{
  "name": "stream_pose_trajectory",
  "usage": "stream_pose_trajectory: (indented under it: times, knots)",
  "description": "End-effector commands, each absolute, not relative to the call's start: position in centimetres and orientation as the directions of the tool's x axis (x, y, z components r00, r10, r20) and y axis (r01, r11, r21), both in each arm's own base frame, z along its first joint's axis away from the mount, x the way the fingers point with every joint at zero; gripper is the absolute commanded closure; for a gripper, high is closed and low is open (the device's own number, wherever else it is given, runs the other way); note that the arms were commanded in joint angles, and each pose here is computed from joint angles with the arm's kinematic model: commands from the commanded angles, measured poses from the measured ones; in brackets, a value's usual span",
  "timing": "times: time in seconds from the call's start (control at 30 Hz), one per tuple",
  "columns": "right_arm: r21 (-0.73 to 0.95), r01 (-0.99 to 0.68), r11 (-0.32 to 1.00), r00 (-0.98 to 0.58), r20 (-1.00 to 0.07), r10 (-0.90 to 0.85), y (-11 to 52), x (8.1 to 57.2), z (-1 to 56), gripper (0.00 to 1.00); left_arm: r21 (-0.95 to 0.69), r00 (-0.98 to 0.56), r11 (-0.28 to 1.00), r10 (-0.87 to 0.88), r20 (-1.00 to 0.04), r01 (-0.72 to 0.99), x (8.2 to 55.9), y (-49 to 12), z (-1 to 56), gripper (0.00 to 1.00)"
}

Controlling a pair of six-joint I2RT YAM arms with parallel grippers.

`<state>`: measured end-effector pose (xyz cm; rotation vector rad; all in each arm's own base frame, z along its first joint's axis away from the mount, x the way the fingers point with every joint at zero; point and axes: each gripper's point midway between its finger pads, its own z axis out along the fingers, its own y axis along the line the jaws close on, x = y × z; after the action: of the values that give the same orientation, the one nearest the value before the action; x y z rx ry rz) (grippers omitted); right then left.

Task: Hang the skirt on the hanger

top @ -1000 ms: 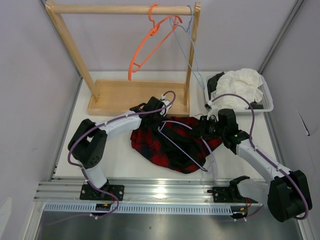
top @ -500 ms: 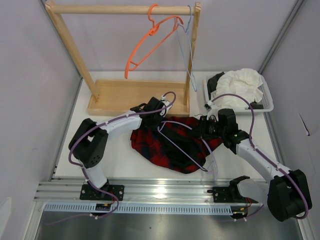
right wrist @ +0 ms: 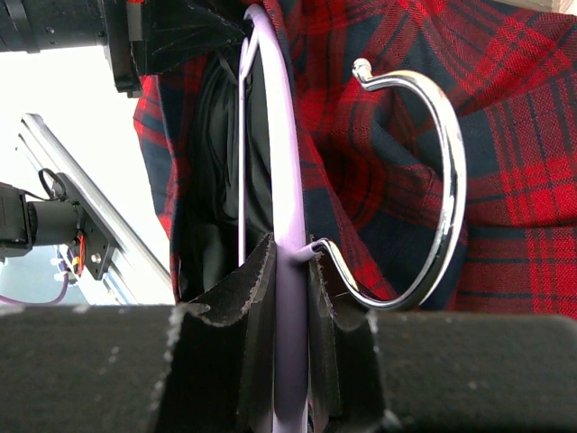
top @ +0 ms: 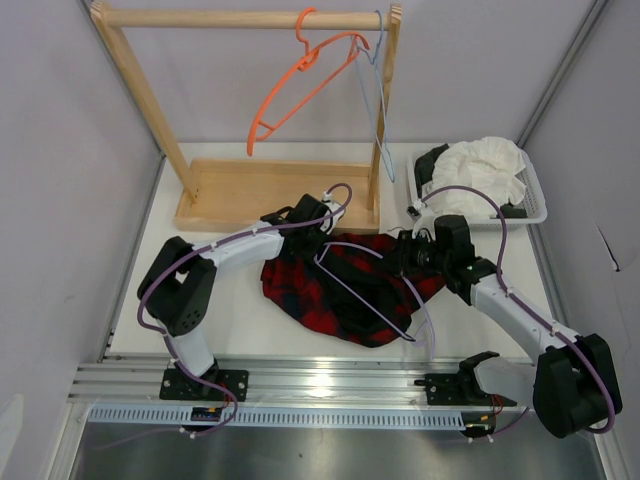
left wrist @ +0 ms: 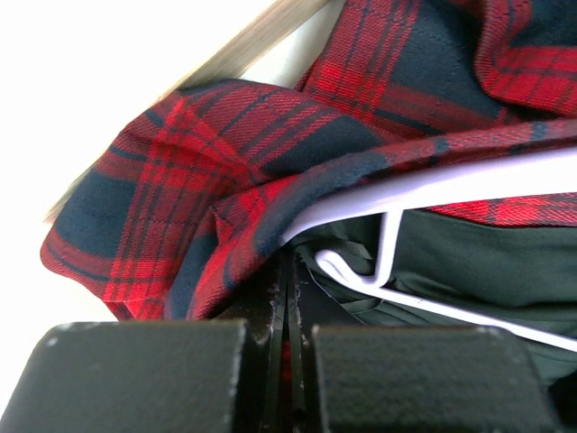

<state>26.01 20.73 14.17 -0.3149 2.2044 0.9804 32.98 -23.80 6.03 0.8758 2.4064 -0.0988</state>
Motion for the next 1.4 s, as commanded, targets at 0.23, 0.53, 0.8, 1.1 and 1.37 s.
stream_pose_trajectory:
  times: [0.23,0.53,0.8,1.1,1.37]
  knots:
    - [0.546,-0.500,0.672,-0.695,-0.716,0.065,21.3,27.3,16.0,1.00,0.063,-0.569,0.771,0.519,-0.638,0.634,33.5,-25.7,10.0,1.00]
    - [0.542,-0.477,0.692,-0.675,-0.731,0.106,21.0,28.2,16.5,1.00,0.068,-0.561,0.766,0.525,-0.640,0.639,33.2,-25.4,10.5,1.00]
    - [0.551,-0.503,0.667,-0.613,-0.771,0.175,21.4,29.0,19.5,1.00,0.062,-0.577,0.765,0.534,-0.618,0.641,32.3,-24.9,9.2,1.00]
    - [0.534,-0.511,0.673,-0.562,-0.801,0.209,20.8,28.9,21.3,1.00,0.058,-0.567,0.768,0.520,-0.638,0.638,32.2,-24.9,10.2,1.00]
    - [0.517,-0.547,0.659,-0.506,-0.831,0.232,20.6,28.1,22.8,1.00,0.038,-0.556,0.758,0.511,-0.656,0.651,31.8,-25.2,11.5,1.00]
